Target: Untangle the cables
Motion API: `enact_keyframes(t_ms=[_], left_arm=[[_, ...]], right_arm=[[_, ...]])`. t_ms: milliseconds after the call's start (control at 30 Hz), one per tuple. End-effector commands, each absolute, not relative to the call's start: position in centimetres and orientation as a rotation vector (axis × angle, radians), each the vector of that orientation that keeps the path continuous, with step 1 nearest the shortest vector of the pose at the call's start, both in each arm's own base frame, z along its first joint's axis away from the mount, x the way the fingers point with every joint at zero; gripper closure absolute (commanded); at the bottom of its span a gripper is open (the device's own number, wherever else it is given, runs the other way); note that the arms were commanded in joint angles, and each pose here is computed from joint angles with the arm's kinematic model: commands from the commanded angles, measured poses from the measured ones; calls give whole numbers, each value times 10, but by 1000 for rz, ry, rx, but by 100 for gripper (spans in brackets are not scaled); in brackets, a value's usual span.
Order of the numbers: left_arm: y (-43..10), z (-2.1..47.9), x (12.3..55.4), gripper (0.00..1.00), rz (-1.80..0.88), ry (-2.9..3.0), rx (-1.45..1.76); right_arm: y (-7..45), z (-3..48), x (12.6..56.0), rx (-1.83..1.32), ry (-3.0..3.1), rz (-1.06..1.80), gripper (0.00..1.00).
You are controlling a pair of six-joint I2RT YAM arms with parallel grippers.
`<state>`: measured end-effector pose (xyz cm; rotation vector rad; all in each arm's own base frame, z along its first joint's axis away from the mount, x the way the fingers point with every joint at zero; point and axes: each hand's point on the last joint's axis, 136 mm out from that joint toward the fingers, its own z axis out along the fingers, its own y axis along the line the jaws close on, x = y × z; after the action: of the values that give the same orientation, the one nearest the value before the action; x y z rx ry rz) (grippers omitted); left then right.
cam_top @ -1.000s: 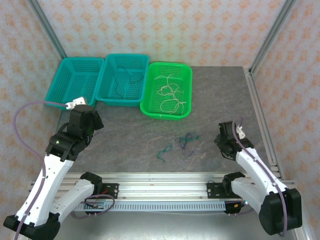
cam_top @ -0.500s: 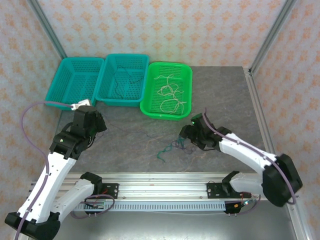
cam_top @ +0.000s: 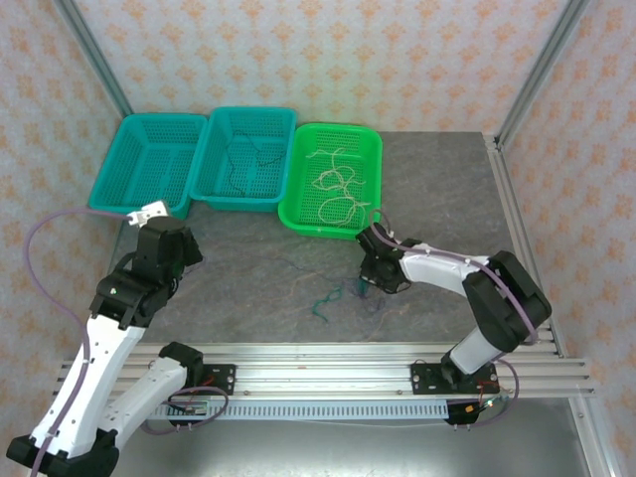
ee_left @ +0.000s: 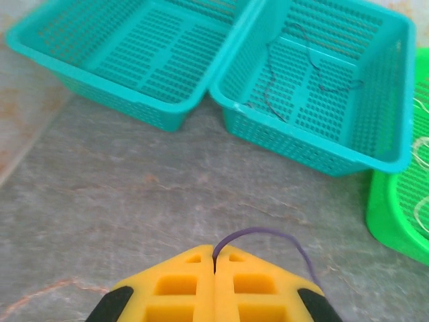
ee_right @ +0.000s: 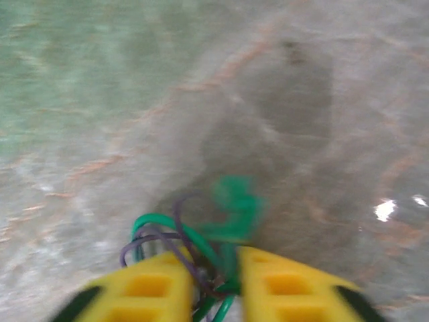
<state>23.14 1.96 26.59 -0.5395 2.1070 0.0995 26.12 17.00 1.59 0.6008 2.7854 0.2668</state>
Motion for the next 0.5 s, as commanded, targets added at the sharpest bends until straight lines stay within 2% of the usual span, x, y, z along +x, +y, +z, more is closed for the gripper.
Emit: enact_keyframes(t_ms=[0, 167, 267, 367, 467], left_arm=[[59, 278, 211, 100, 361, 2038, -614], [89, 290, 198, 100, 601, 1994, -665], [103, 286, 194, 100, 668, 1988, -712], [111, 269, 193, 100, 639, 2037, -792], [95, 239, 208, 100, 449, 2137, -796]], right_arm=[[124, 7, 261, 710, 2683, 87, 98], [54, 15, 252, 958, 2575, 92, 100], [11, 46, 251, 1032, 2439, 11, 100], [-16, 78, 250, 1042, 2349, -56, 100], [-18, 92, 255, 1049, 2323, 37, 100]])
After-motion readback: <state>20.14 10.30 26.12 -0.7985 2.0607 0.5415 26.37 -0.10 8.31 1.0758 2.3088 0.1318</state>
